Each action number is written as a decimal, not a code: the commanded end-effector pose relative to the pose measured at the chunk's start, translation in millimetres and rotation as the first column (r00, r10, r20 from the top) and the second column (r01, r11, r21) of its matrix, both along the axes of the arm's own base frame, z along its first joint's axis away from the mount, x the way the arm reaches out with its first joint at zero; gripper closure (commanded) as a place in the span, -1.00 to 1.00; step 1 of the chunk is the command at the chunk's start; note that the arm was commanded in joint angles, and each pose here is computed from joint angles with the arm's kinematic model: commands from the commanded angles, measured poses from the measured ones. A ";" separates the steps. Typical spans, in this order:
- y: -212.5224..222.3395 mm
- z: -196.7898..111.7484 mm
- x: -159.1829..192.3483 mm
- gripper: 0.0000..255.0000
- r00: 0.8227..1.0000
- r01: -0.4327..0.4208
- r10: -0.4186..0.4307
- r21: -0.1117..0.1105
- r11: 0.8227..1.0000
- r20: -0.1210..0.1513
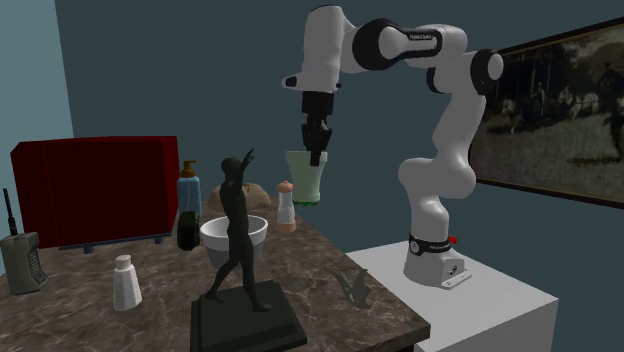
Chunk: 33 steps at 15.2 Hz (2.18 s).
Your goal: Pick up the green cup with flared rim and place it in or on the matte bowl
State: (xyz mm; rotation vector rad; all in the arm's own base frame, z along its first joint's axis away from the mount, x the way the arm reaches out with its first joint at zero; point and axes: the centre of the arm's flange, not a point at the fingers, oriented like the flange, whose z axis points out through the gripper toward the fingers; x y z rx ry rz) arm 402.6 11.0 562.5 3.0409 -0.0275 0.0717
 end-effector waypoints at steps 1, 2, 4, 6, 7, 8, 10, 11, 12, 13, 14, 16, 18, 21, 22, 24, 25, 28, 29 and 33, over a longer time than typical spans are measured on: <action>-11.4 7.5 21.3 1.00 1.000 0.000 0.000 0.000 1.000 0.000; -18.2 10.4 32.2 1.00 1.000 0.000 0.000 0.000 1.000 0.000; -31.7 16.3 54.1 1.00 1.000 0.000 0.000 0.000 1.000 0.000; -45.3 22.3 75.9 1.00 1.000 0.000 0.000 0.000 1.000 0.000; -52.1 25.2 86.9 1.00 1.000 0.000 0.000 0.000 1.000 0.000; -58.9 28.2 97.8 1.00 1.000 0.000 0.000 0.000 1.000 0.000; -72.5 34.1 119.7 1.00 1.000 0.000 0.000 0.000 1.000 0.000; -79.3 37.0 130.6 1.00 1.000 0.000 0.000 0.000 1.000 0.000; -86.1 40.0 141.5 1.00 1.000 0.000 0.000 0.000 1.000 0.000; -92.8 43.0 152.5 1.00 1.000 0.000 0.000 0.000 1.000 0.000; -99.6 45.9 163.4 1.00 1.000 0.000 0.000 0.000 1.000 0.000; -111.4 51.0 182.4 1.00 1.000 0.000 0.000 0.000 1.000 0.000; -111.4 40.5 182.3 1.00 1.000 0.000 0.000 0.000 1.000 0.000; -111.4 24.6 182.4 1.00 1.000 0.000 0.000 0.000 1.000 0.000; -111.4 19.4 182.4 1.00 1.000 0.000 0.000 0.000 1.000 0.000; -111.4 8.8 182.4 1.00 1.000 0.000 0.000 0.000 1.000 0.000; -111.4 3.5 182.4 1.00 1.000 0.000 0.000 0.000 1.000 0.000; -111.4 -12.3 182.4 1.00 1.000 0.000 0.000 0.000 1.000 0.000; -111.4 -17.6 182.4 1.00 1.000 0.000 0.000 0.000 1.000 0.000; -111.4 -38.7 182.4 1.00 1.000 0.000 0.000 0.000 1.000 0.000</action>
